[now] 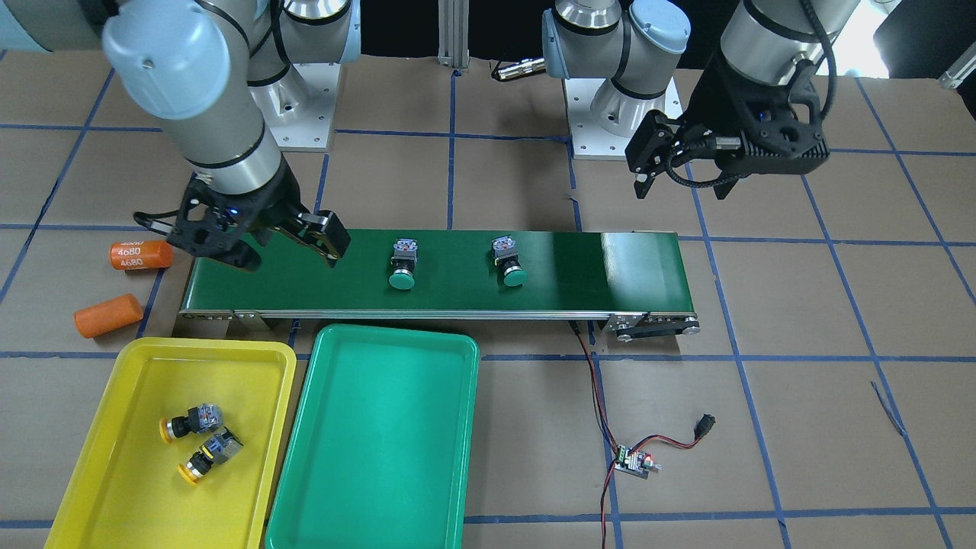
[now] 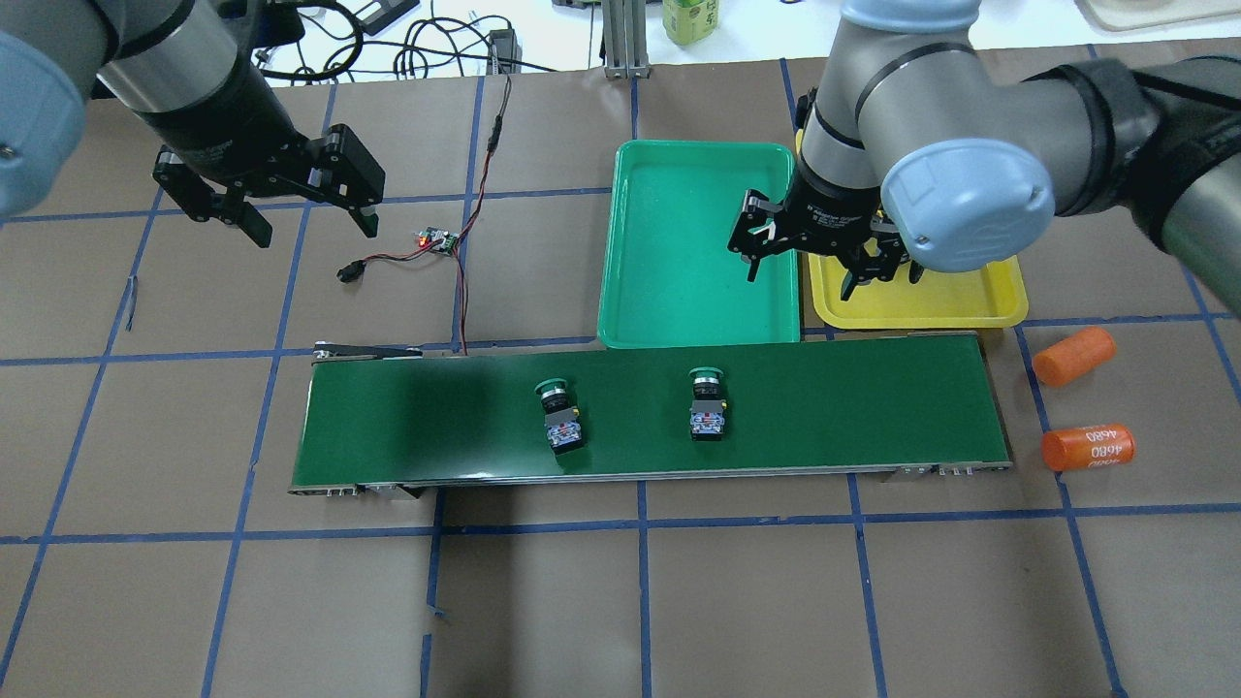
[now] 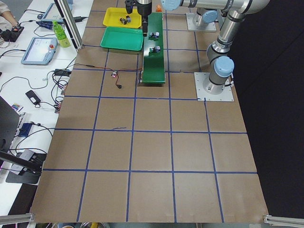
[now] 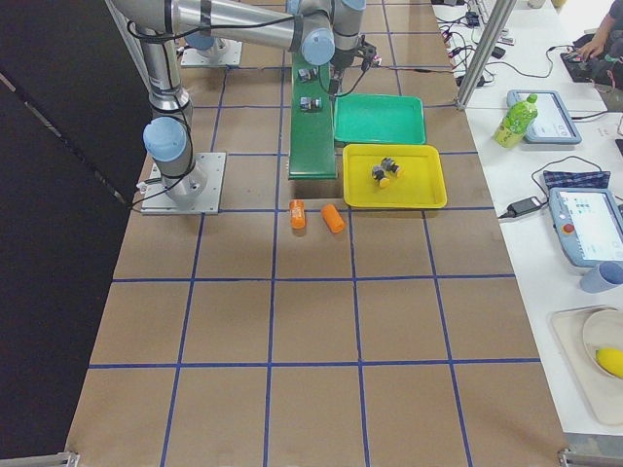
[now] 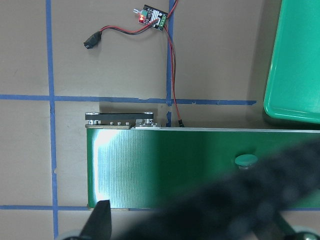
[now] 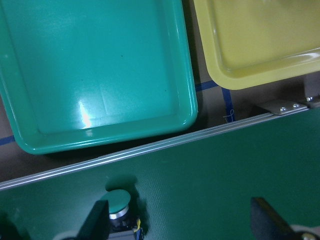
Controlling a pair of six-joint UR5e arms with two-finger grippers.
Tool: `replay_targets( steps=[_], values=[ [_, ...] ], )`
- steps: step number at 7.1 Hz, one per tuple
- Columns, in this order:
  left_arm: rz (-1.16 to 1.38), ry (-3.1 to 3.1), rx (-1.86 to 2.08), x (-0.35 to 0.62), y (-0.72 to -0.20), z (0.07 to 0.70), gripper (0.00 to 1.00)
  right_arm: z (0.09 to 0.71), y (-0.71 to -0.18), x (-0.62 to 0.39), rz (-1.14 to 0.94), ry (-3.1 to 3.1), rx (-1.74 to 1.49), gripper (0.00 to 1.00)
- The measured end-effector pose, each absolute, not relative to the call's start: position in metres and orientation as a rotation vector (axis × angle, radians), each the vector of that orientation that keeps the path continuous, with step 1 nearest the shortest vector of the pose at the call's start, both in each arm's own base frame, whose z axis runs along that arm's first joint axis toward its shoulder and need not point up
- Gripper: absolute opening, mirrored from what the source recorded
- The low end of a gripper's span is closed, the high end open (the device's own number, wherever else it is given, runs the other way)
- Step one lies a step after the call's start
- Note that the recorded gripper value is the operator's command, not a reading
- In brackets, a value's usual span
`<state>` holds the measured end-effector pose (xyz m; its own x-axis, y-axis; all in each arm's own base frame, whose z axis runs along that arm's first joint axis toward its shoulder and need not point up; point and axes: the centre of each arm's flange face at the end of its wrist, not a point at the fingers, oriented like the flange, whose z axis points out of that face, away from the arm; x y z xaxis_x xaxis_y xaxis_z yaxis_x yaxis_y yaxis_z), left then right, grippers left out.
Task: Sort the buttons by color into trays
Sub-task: 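Move the right gripper back over the green buttons on the belt, then lower the right gripper and grasp a green-capped button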
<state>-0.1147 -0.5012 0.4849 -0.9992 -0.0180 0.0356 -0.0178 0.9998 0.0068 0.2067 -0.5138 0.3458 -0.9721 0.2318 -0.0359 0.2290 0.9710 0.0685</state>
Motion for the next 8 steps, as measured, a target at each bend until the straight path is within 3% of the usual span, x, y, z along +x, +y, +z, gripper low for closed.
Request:
replay_targets(
  steps=[7, 8],
  values=[
    [0.098, -3.114, -0.001, -0.12, -0.474, 0.519, 1.0, 0.272, -0.482, 0.232, 0.16, 3.055, 0.265, 0.99],
    [0.073, -3.118, 0.003, -0.119, -0.47, 0.518, 1.0, 0.263, -0.483, 0.232, 0.188, 3.057, 0.267, 0.7]
  ],
)
